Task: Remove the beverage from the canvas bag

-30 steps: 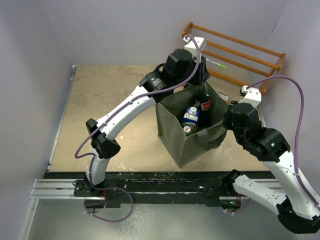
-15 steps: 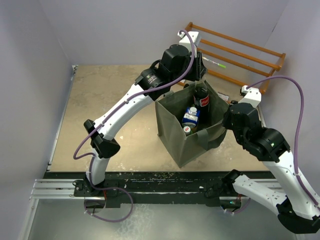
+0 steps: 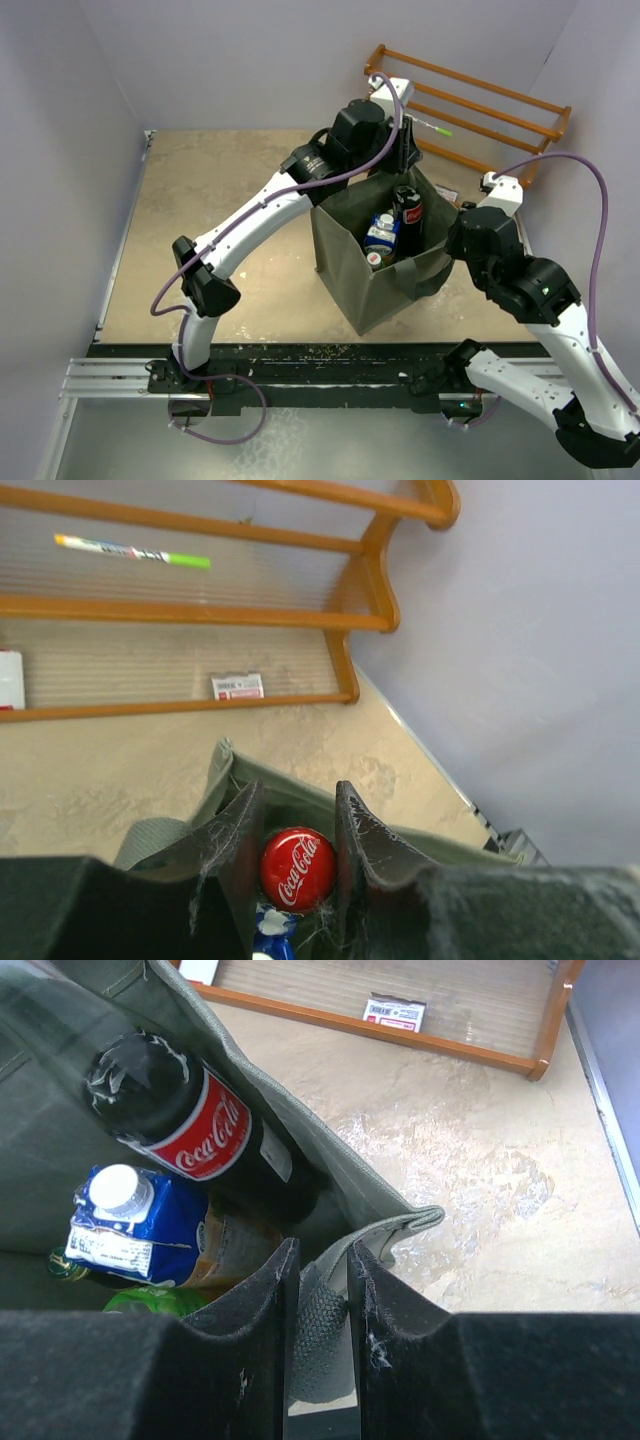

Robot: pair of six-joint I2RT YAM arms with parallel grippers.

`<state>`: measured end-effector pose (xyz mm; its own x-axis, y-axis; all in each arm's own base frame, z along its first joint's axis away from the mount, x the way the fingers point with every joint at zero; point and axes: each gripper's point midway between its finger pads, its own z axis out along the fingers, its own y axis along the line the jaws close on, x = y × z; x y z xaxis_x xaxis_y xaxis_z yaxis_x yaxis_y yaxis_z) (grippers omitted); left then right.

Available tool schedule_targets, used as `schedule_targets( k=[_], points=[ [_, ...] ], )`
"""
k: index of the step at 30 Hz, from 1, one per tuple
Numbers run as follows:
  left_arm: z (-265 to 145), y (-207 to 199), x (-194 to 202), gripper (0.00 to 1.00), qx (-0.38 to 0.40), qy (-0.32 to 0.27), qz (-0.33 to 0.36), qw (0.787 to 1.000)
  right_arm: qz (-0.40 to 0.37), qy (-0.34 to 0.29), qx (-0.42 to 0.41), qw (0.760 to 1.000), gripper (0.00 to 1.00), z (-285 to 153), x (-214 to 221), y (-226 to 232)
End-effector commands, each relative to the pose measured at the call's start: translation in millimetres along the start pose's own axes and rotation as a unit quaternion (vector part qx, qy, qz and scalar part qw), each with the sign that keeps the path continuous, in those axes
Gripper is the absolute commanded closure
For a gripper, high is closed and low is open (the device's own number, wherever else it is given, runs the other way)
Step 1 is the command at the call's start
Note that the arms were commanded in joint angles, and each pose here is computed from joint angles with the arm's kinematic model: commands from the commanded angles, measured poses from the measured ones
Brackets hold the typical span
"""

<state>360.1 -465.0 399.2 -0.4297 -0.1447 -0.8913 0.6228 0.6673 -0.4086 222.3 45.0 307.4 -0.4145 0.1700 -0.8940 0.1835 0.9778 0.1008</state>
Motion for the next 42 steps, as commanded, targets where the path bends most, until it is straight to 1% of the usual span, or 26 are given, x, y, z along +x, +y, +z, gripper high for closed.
schedule_targets(
  k=[1,6,11,15,20,26,30,33,35,36,39,40,42],
  points=[
    [-39,-66,-90,1.0,0.117,-0.143,-0.001,0.983,0.006,-0.026,0.02,0.999,0.72,-3,-11,-10],
    [-22,-75,-64,1.0,0.135,-0.116,0.02,0.984,0.01,-0.027,0.025,0.999,0.72,-5,-11,-14],
    [-5,-82,-32,1.0,0.144,-0.1,0.083,0.981,0.013,-0.027,0.026,0.999,0.72,-6,-11,-15],
    [12,-79,-11,1.0,0.143,-0.089,0.126,0.978,0.015,-0.029,0.027,0.999,0.73,-7,-11,-17],
    [27,-68,13,1.0,0.137,-0.073,0.146,0.977,0.02,-0.027,0.028,0.999,0.73,-12,-8,-22],
    [40,-56,48,1.0,0.131,-0.044,0.147,0.979,0.034,-0.024,0.019,0.999,0.73,-17,-3,-24],
    [44,-45,68,1.0,0.119,-0.026,0.146,0.982,0.039,-0.012,0.012,0.999,0.73,-16,2,-20],
    [41,-41,75,1.0,0.115,-0.016,0.146,0.982,0.042,-0.003,0.003,0.999,0.72,-16,6,-16],
    [38,-39,78,0.99,0.113,-0.012,0.145,0.983,0.045,-0.002,0.002,0.999,0.69,-16,6,-15],
    [36,-38,79,0.97,0.112,-0.011,0.143,0.983,0.048,0.002,0.005,0.999,0.62,-16,7,-16],
    [32,-38,81,0.94,0.114,-0.008,0.138,0.984,0.073,0.003,0.025,0.997,0.29,-17,2,-19],
    [31,-37,83,0.92,0.114,-0.005,0.136,0.984,0.078,0.002,0.023,0.997,0.23,-17,0,-17],
    [30,-35,87,0.89,0.112,0.001,0.134,0.985,0.071,0.005,0.022,0.997,0.22,-13,-1,-12]
  ],
)
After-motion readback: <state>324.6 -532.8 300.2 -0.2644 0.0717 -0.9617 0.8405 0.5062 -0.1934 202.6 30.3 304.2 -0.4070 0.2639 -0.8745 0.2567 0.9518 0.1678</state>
